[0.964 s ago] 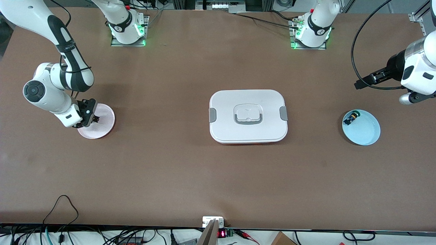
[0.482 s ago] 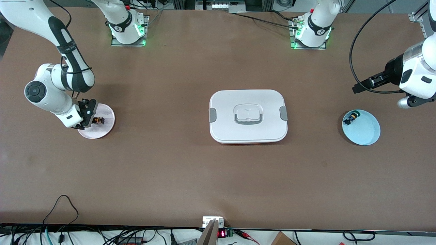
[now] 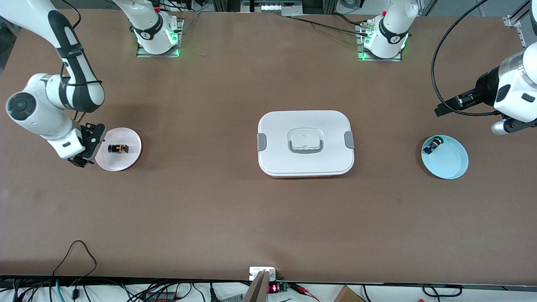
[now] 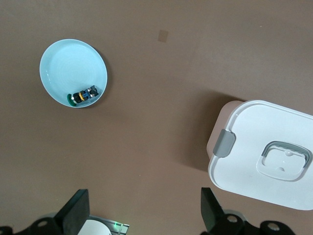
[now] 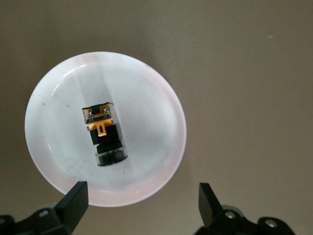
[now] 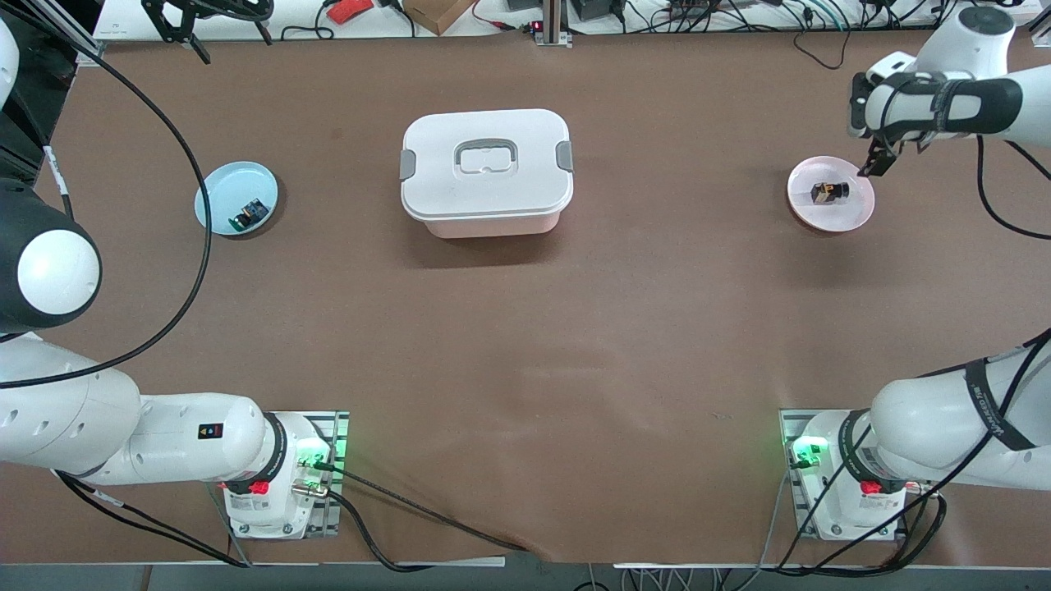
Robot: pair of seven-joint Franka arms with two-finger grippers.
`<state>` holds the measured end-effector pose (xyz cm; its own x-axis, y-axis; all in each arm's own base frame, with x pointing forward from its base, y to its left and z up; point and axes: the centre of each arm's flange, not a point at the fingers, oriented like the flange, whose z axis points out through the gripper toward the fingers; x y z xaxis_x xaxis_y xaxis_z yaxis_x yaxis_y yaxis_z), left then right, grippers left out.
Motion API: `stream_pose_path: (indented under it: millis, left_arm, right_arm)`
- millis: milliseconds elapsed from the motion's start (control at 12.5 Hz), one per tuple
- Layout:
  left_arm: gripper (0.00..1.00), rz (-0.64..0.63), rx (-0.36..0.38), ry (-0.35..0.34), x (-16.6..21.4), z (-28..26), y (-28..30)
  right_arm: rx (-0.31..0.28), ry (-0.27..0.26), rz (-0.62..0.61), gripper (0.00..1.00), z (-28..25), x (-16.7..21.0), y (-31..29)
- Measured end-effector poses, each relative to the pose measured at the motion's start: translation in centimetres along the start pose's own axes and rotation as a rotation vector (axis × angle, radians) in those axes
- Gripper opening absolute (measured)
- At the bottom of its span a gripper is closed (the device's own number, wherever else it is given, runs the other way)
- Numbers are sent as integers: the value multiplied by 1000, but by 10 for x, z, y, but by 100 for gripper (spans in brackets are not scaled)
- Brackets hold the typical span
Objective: Transfer orange switch to right arm and place
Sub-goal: 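Lower the switch into the small white dish with the right gripper, then open the right gripper and release the switch in the dish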
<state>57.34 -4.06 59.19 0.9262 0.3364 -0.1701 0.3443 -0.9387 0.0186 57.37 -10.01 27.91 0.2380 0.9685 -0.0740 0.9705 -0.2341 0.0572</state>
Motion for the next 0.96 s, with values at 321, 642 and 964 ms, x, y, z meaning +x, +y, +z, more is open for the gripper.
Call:
stream_pose_path:
  millis: [321,642,964]
  left_arm:
    - [100,1,-9,16,2,-8,0]
    - [100,-1,-3,3,1,-8,-3]
    - [100,8,0,-1,-2,-8,1]
  right_arm:
    - [33,83,106,100,-56,-3,27]
    - [44,170,230,100,-116,-2,54]
    - [63,181,413,100,-158,0,67]
